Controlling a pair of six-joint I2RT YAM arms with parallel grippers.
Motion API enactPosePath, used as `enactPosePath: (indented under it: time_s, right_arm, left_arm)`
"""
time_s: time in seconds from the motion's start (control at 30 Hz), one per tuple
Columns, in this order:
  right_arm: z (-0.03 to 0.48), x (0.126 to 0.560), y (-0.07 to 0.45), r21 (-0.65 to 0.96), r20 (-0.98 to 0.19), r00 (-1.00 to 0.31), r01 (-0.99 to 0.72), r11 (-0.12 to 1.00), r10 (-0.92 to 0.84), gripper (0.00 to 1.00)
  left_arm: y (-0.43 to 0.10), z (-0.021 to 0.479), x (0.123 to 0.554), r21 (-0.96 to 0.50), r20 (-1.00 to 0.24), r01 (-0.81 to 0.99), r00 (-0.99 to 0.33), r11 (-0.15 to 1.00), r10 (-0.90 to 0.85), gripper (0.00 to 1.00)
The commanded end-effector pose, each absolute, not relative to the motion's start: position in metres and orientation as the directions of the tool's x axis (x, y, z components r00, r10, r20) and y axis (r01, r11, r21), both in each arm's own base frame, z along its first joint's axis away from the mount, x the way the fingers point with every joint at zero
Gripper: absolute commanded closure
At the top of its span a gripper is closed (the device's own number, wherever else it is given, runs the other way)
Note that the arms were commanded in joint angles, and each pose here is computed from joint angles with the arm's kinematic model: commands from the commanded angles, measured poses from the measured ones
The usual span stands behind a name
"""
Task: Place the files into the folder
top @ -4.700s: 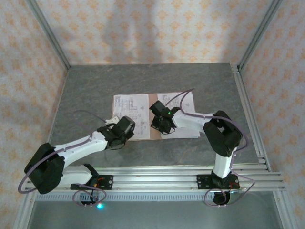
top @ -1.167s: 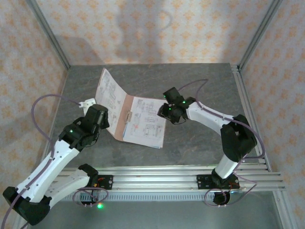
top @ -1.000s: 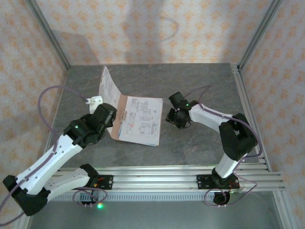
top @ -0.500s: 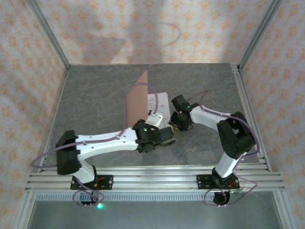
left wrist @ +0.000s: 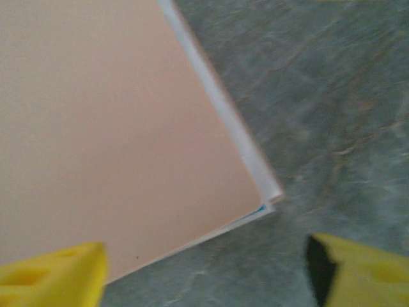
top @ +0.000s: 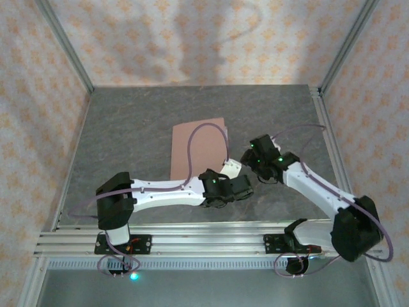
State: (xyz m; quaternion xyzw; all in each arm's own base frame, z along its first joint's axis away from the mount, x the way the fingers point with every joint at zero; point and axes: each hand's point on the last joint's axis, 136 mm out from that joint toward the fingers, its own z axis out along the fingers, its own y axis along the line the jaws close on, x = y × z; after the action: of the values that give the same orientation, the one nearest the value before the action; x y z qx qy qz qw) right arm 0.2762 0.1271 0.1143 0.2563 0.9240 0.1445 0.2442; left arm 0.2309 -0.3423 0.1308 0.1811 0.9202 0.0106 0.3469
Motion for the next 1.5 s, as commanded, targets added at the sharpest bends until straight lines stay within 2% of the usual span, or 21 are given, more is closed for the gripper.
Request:
enactPosePath:
  time_s: [0.0,0.17,0.27,0.37,0.43,0.53,0.63,0.7,0.83,0.93,1.1,1.17,1.23,1.33,1.43,1.47]
  right_arm:
    - [0.136,0.273,0.102,0.355,-0.490,-0.694,0.395,0.847,0.528,0.00]
    - [0.191,0.270,0.089,0.401,-0.635,-0.601,0.281,0.872,0.485,0.01]
    - [0.230,0.258,0.049,0.378,-0.751,-0.441,0.323,0.868,0.491,0.01]
    - [0.256,0.242,-0.002,0.316,-0.856,-0.239,0.459,0.831,0.458,0.01]
    - [0.259,0.249,-0.010,0.232,-0.928,-0.169,0.440,0.868,0.333,0.00]
    - [0.241,0.257,-0.016,0.144,-0.975,-0.086,0.449,0.882,0.203,0.00]
    - [0.211,0.265,-0.015,0.091,-0.990,-0.059,0.443,0.892,0.130,0.00]
    - [0.192,0.272,-0.018,0.067,-0.990,-0.080,0.441,0.895,0.113,0.00]
    - [0.165,0.293,-0.034,0.082,-0.974,-0.149,0.468,0.880,0.170,0.00]
    - [0.139,0.310,-0.048,0.111,-0.953,-0.194,0.493,0.863,0.233,0.00]
    - [0.127,0.350,-0.036,0.111,-0.950,-0.229,0.387,0.916,0.212,0.00]
    - [0.124,0.363,-0.033,0.069,-0.941,-0.288,0.356,0.932,0.179,0.00]
    - [0.121,0.372,-0.034,0.046,-0.943,-0.296,0.333,0.942,0.151,0.00]
    - [0.106,0.372,-0.050,0.109,-0.945,-0.249,0.373,0.921,0.212,0.00]
    - [0.099,0.373,-0.053,0.133,-0.955,-0.199,0.371,0.919,0.218,0.00]
    - [0.099,0.374,-0.051,0.127,-0.952,-0.218,0.363,0.923,0.217,0.01]
  left_arm:
    - [-0.353,0.171,0.230,-0.104,-0.691,0.349,-0.699,0.931,0.185,0.00]
    - [-0.300,0.226,0.246,-0.361,-0.724,0.269,-0.684,0.893,-0.087,0.00]
    - [-0.237,0.245,0.263,-0.408,-0.730,0.127,-0.640,0.904,-0.239,0.00]
    - [-0.138,0.249,0.273,-0.287,-0.777,-0.158,-0.538,0.945,-0.326,0.00]
    - [-0.080,0.243,0.272,-0.160,-0.820,-0.302,-0.489,0.940,-0.297,0.00]
    - [-0.038,0.224,0.276,0.019,-0.873,-0.316,-0.467,0.948,-0.138,0.00]
    - [0.002,0.211,0.270,0.170,-0.923,-0.418,-0.385,0.892,-0.005,0.00]
    - [0.019,0.196,0.267,0.205,-0.921,-0.446,-0.390,0.871,0.017,0.00]
    - [0.044,0.169,0.274,0.114,-0.914,-0.488,-0.393,0.866,-0.100,0.00]
    - [0.054,0.160,0.288,0.101,-0.920,-0.500,-0.377,0.860,-0.111,0.00]
    - [0.070,0.120,0.315,0.090,-0.886,-0.507,-0.434,0.857,-0.164,0.00]
    - [0.071,0.115,0.324,0.093,-0.881,-0.502,-0.444,0.860,-0.164,0.00]
    - [0.070,0.118,0.336,0.084,-0.894,-0.500,-0.419,0.862,-0.156,0.00]
    - [0.062,0.124,0.353,0.012,-0.930,-0.470,-0.330,0.883,-0.163,0.00]
    - [0.054,0.125,0.366,0.035,-0.934,-0.413,-0.338,0.910,-0.117,0.00]
    - [0.053,0.127,0.366,0.037,-0.940,-0.404,-0.325,0.914,-0.105,0.00]
